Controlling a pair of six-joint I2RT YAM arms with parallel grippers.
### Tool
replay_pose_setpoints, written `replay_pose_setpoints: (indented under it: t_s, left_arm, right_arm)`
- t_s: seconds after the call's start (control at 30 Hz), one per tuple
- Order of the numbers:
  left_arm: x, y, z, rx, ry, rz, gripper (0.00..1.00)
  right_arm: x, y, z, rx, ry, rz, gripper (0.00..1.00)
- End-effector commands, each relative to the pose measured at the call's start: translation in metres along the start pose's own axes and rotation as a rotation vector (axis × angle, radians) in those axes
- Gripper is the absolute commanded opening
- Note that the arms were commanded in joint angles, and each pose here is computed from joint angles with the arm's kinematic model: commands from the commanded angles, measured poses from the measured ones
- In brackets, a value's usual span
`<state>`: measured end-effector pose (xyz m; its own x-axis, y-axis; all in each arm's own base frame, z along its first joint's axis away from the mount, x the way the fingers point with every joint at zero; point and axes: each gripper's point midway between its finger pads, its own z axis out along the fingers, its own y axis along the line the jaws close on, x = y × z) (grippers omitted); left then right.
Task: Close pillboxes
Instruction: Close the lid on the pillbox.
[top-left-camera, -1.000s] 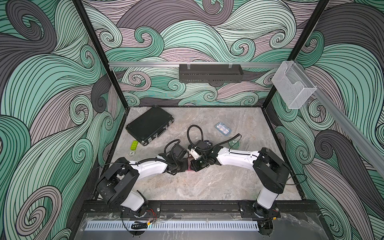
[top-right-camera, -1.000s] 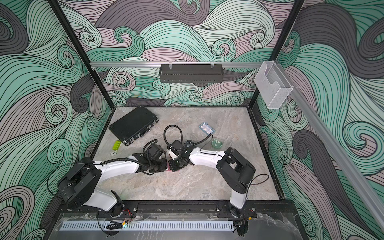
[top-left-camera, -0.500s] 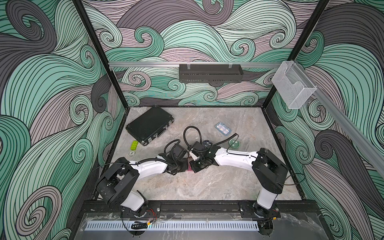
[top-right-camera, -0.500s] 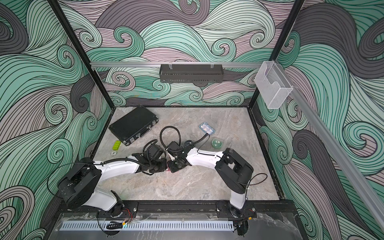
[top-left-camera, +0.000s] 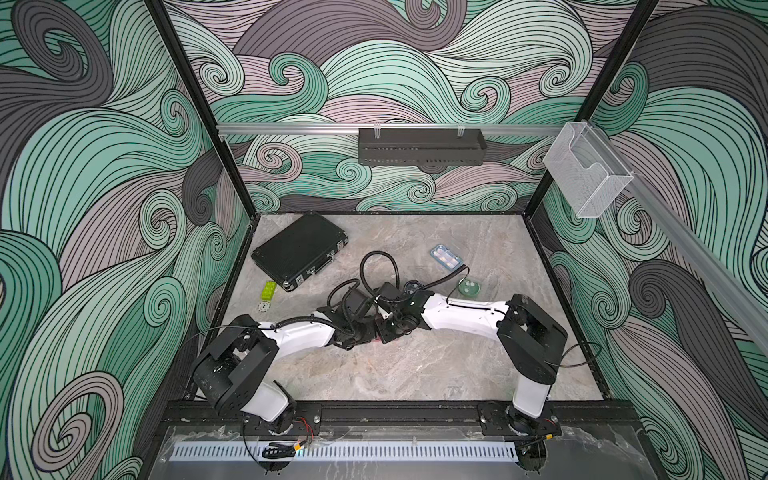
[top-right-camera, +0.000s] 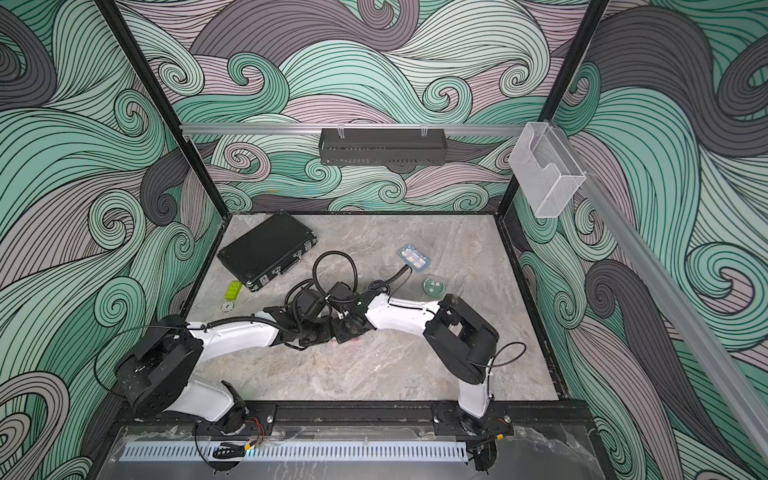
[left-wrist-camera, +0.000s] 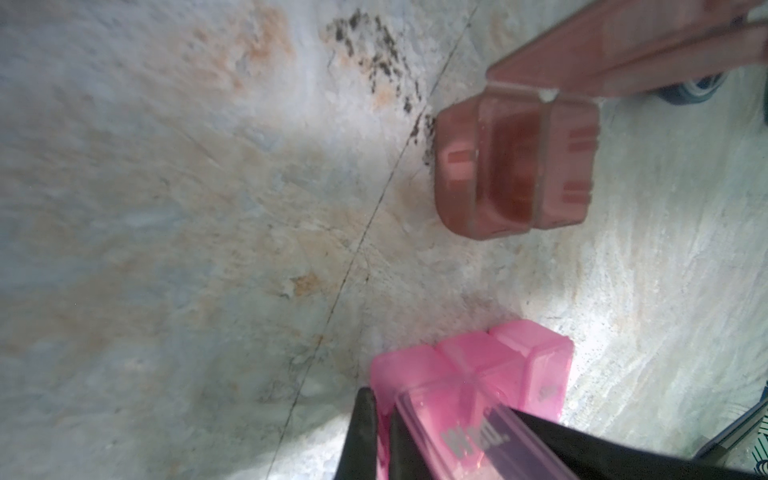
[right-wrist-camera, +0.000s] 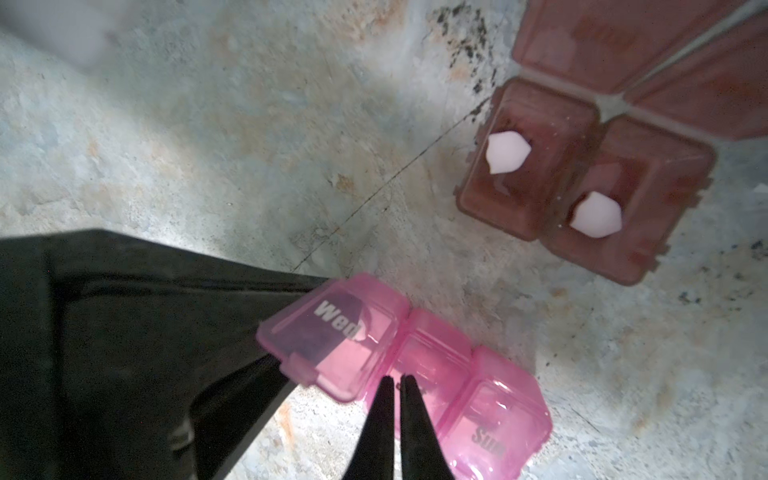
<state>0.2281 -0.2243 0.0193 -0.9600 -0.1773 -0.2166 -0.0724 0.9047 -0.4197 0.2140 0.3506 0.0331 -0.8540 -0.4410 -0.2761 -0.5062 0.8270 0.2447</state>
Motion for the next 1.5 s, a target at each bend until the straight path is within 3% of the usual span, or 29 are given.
replay_pose_setpoints:
  t_s: [0.0, 0.27, 1.27, 1.47]
  left_arm:
    - [-0.008, -0.010, 0.002, 0.033, -0.023, -0.032, 0.00]
    - [-0.009, -0.013, 0.001, 0.039, -0.027, -0.037, 0.00]
    - [-0.008, -0.012, 0.006, 0.034, -0.014, -0.047, 0.00]
    - [-0.010, -0.013, 0.002, 0.029, -0.021, -0.041, 0.00]
  right_arm:
    - [0.081, -0.041, 0.024, 0.198, 0.265, 0.007, 0.05]
    - [0.091, -0.044, 0.031, 0.207, 0.294, 0.036, 0.00]
    - [0.113, -0.061, 0.051, 0.348, 0.347, 0.028, 0.00]
    - [0.115, -0.057, 0.039, 0.304, 0.311, 0.049, 0.00]
